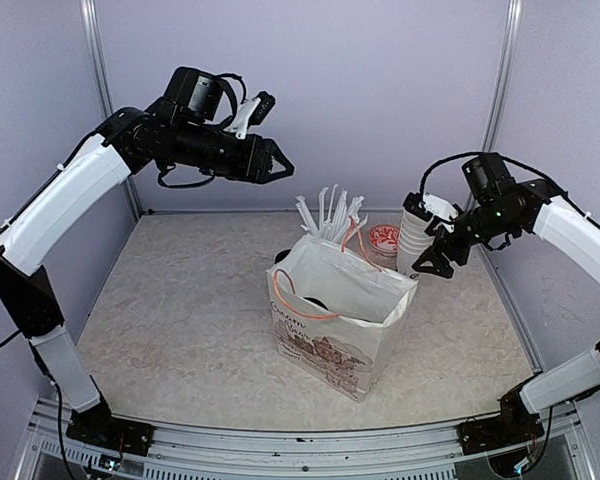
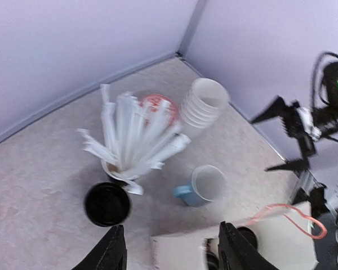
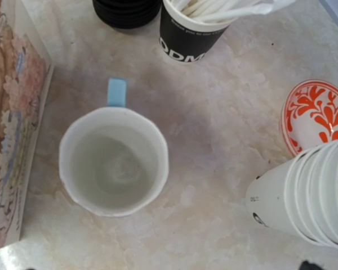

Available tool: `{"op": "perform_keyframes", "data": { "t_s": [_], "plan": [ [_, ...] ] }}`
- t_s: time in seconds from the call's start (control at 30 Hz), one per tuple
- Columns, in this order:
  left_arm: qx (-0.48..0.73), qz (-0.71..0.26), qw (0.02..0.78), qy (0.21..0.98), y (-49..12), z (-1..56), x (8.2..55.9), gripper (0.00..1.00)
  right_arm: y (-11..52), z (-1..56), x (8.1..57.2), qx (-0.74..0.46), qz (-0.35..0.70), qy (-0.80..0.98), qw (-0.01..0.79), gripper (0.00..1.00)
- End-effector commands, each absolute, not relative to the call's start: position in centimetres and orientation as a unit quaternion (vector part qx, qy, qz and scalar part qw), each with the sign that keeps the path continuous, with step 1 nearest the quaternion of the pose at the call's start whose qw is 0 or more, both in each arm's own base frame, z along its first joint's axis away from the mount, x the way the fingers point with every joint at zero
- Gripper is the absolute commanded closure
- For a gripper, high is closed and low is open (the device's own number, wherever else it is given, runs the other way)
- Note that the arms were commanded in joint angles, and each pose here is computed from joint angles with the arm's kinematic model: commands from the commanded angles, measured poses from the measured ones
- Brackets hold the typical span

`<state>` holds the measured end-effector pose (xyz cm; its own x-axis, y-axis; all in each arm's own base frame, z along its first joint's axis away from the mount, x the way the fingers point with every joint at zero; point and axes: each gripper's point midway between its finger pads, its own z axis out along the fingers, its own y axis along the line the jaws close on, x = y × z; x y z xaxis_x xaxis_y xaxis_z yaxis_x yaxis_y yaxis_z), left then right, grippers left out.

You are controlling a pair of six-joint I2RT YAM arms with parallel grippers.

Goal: Pack the takeout coffee

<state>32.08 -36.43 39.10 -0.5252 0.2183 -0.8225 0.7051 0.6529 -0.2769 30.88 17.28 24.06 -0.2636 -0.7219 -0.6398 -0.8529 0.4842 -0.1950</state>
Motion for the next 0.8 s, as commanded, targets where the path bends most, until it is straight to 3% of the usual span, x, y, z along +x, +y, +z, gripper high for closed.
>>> {"op": "perform_keyframes", "data": {
  "t_s": [0.0,0.2,0.33,0.57,0.77],
  "plan": [
    [0.224,-0.24,0.448,0.831,-33.5,37.8,38.9,0.47,16.7,24.8,31.7,-0.483,0.087,0.791,0.365,0.0],
    [0.21,-0.252,0.442,0.835,-34.6,33.7,44.6,0.49,16.8,24.4,32.0,-0.482,0.092,0.794,0.36,0.01],
    [0.216,-0.255,0.439,0.834,-36.2,31.8,47.0,0.44,16.8,23.9,32.1,-0.48,0.094,0.796,0.355,0.0],
    [0.202,-0.264,0.424,0.842,-37.3,27.7,50.0,0.44,17.0,23.2,32.3,-0.481,0.101,0.799,0.346,0.0],
    [0.206,-0.279,0.406,0.845,-38.4,25.4,50.7,0.56,17.1,22.7,32.5,-0.482,0.105,0.801,0.34,0.0]
  ]
}}
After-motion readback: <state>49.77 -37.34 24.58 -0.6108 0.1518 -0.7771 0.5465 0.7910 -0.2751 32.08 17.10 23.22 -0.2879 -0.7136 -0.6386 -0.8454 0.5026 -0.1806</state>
